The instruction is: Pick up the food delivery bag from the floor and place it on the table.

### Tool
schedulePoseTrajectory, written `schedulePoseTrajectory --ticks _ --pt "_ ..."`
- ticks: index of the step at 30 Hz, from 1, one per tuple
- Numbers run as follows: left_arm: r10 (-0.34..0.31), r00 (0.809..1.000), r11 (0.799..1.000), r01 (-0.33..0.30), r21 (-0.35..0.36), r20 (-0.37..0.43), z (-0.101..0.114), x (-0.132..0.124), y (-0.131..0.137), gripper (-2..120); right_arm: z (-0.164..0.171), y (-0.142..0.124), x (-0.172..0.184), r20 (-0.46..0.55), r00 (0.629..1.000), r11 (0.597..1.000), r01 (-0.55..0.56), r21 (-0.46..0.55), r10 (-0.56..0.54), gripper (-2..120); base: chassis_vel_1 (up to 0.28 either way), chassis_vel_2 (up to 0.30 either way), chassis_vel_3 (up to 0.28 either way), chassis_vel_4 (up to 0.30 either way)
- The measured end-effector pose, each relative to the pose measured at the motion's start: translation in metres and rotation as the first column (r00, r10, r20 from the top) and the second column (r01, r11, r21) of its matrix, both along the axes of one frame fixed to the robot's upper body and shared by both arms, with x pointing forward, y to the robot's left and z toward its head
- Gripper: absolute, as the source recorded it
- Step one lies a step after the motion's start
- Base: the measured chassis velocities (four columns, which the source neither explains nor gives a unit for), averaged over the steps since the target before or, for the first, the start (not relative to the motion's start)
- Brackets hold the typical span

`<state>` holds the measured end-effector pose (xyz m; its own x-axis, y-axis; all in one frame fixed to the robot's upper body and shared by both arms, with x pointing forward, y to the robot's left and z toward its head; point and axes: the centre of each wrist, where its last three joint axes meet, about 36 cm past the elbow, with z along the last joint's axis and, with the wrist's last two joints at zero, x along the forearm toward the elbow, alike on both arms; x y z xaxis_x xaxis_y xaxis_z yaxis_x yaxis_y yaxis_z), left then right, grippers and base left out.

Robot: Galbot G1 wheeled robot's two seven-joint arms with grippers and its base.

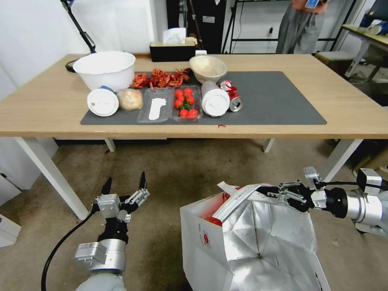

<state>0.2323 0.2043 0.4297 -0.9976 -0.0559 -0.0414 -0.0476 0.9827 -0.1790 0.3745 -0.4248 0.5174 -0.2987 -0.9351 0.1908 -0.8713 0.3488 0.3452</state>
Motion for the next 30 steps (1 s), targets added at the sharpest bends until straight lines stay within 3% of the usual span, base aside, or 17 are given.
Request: schedulePoseTrajectory --ticks 30 --pt "0.01 1.0 1.0 -0.01 -0.003 -0.007 -0.0014 -0.0006 -0.0016 100 0.0015 0.0 0.0005 0.002 1.0 1.0 -0.007 -0.003 0.007 0 0.0 0.0 0.0 0.0"
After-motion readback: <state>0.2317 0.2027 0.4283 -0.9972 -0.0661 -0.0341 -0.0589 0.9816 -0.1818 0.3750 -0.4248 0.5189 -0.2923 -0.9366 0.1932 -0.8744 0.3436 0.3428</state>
